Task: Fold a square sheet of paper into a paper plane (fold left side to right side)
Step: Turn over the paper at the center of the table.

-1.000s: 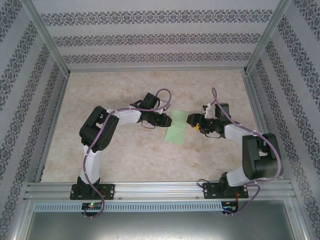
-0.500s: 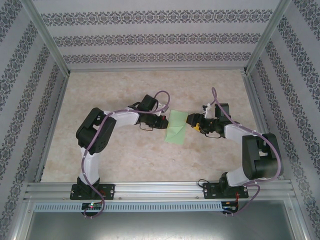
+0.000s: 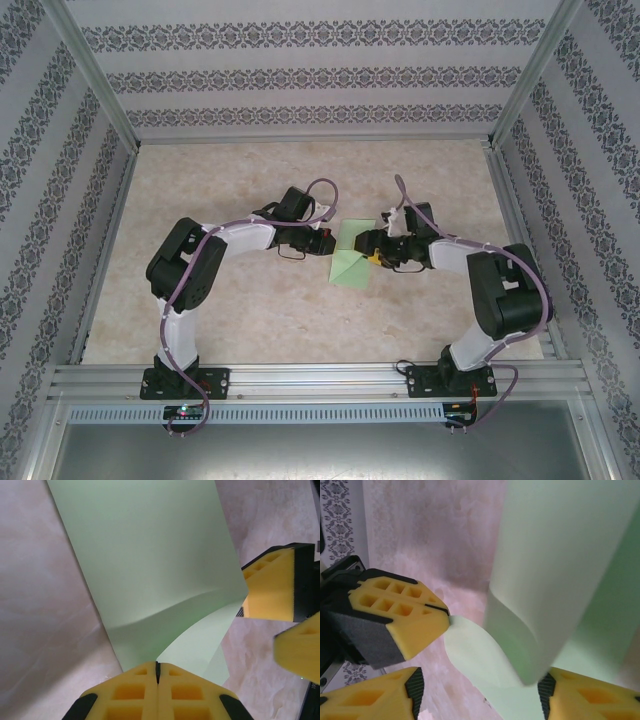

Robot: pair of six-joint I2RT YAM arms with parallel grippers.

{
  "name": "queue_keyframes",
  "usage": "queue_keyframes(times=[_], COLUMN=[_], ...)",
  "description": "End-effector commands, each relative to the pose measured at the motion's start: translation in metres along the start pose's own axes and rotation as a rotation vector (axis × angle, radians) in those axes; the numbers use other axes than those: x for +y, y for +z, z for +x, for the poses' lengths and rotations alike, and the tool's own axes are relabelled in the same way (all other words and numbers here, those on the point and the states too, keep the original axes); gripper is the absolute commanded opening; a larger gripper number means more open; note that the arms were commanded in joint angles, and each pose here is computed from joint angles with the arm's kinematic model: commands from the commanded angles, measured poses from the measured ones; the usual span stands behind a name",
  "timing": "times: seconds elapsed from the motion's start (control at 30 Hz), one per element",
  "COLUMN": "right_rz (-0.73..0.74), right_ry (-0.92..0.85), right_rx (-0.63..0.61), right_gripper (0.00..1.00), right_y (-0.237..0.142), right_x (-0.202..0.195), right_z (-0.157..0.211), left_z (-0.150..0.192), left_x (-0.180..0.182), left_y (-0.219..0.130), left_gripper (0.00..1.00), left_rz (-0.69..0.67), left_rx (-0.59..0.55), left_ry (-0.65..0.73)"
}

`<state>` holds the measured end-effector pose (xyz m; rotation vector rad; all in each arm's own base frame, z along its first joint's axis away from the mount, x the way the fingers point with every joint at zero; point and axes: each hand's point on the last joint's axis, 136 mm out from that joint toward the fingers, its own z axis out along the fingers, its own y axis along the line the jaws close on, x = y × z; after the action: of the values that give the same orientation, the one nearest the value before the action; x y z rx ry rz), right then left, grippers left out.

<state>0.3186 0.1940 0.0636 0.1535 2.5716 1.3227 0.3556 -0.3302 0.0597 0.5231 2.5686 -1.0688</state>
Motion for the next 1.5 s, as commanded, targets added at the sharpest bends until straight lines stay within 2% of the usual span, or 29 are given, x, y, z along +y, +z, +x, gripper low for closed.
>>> queue_keyframes(times=[0.0, 0.1, 0.17, 0.27, 0.33, 0.47, 0.6, 0.77, 0.9, 1.0, 1.13, 1.27, 1.4, 1.47], right_rz=[0.011, 0.02, 0.032, 0.058, 0.045, -0.016, -0.152, -0.329, -0.432, -0.479, -0.512, -0.529, -0.54, -0.542], right_ry=[-0.02, -0.044, -0.056, -0.077, -0.094, -0.138, -0.194, -0.301, -0.395, -0.462, -0.517, -0.543, -0.556, -0.557], right_rx=[0.005, 0.012, 0.012, 0.013, 0.002, -0.054, -0.115, -0.151, -0.159, -0.168, -0.145, -0.133, -0.124, -0.122], right_gripper=[0.55, 0.41, 0.28, 0.09, 0.02, 0.0, 0.0, 0.0, 0.0, 0.0, 0.0, 0.0, 0.0, 0.0], right_y=[0.01, 0.014, 0.014, 0.011, 0.007, -0.012, -0.043, -0.089, -0.119, -0.135, -0.141, -0.143, -0.144, -0.144], right_x=[0.002, 0.005, 0.005, 0.004, 0.01, 0.031, 0.066, 0.125, 0.173, 0.201, 0.226, 0.24, 0.247, 0.248], right_z=[-0.005, -0.004, -0.004, -0.006, -0.01, -0.024, -0.042, -0.053, -0.05, -0.044, -0.033, -0.028, -0.024, -0.023], left_z=[-0.008, -0.011, -0.016, -0.027, -0.031, -0.034, -0.04, -0.052, -0.063, -0.068, -0.069, -0.074, -0.079, -0.081], left_x=[-0.006, -0.004, -0.002, -0.005, -0.003, -0.002, -0.011, -0.052, -0.09, -0.114, -0.151, -0.169, -0.182, -0.182], left_y=[-0.004, -0.006, -0.012, -0.029, -0.045, -0.081, -0.116, -0.16, -0.188, -0.198, -0.196, -0.193, -0.196, -0.194], left_gripper=[0.05, 0.15, 0.3, 0.39, 0.48, 0.6, 0.73, 0.91, 0.96, 0.98, 0.98, 0.98, 0.93, 0.86], left_rz=[-0.004, -0.016, -0.022, 0.0, 0.018, 0.073, 0.15, 0.295, 0.435, 0.512, 0.608, 0.645, 0.698, 0.698], left_rx=[-0.022, -0.033, -0.055, -0.134, -0.191, -0.285, -0.379, -0.465, -0.506, -0.496, -0.44, -0.437, -0.45, -0.457], left_ry=[0.022, 0.008, -0.006, -0.01, -0.038, -0.101, -0.147, -0.127, -0.091, -0.068, -0.004, 0.036, 0.054, 0.049])
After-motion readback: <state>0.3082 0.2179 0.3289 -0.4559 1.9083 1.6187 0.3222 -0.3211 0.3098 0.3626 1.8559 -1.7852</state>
